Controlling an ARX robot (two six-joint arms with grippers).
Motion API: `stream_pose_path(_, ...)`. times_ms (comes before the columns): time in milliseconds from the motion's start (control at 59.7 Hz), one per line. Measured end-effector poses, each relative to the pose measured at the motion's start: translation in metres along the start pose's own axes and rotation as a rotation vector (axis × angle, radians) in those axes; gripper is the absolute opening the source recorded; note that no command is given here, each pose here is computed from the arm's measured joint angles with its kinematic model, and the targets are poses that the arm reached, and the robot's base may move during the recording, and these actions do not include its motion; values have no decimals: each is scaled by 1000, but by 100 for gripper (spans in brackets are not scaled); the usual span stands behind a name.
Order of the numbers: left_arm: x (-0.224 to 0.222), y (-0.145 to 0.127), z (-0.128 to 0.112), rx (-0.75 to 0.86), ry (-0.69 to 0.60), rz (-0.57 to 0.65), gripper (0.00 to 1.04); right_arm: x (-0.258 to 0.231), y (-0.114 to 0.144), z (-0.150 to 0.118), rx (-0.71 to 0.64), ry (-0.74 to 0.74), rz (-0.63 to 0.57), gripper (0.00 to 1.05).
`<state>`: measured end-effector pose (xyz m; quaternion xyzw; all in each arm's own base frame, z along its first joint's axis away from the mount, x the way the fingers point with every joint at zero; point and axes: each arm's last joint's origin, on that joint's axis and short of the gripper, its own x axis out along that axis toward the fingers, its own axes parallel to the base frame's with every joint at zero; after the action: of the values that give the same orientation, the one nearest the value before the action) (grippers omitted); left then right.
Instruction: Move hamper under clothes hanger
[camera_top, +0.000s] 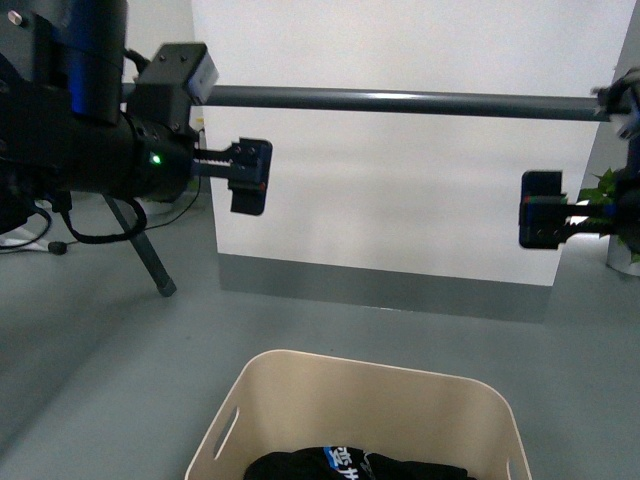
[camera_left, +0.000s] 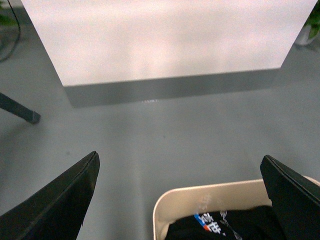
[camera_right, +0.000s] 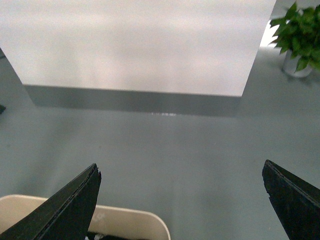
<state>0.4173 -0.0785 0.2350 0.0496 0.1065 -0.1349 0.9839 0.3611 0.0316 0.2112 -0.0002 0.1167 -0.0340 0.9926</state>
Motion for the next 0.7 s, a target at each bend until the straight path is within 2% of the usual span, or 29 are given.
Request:
stream_pose_path(151,-40,2,31,17,-161,48,98,-37,1,38,-15,-155,-20,97)
stream_pose_path(285,-68,-3,38,20,-200,43,98,-68,10,51,-35,-253,-21,97)
stream_pose_path(519,-121,-13,41,31,-281,65,98,-123,17,54,-34,-400,-72,97)
stream_pose_path(703,-151,-21,29,29,-314,67,98,-154,20,44,-31,-467,-95,97)
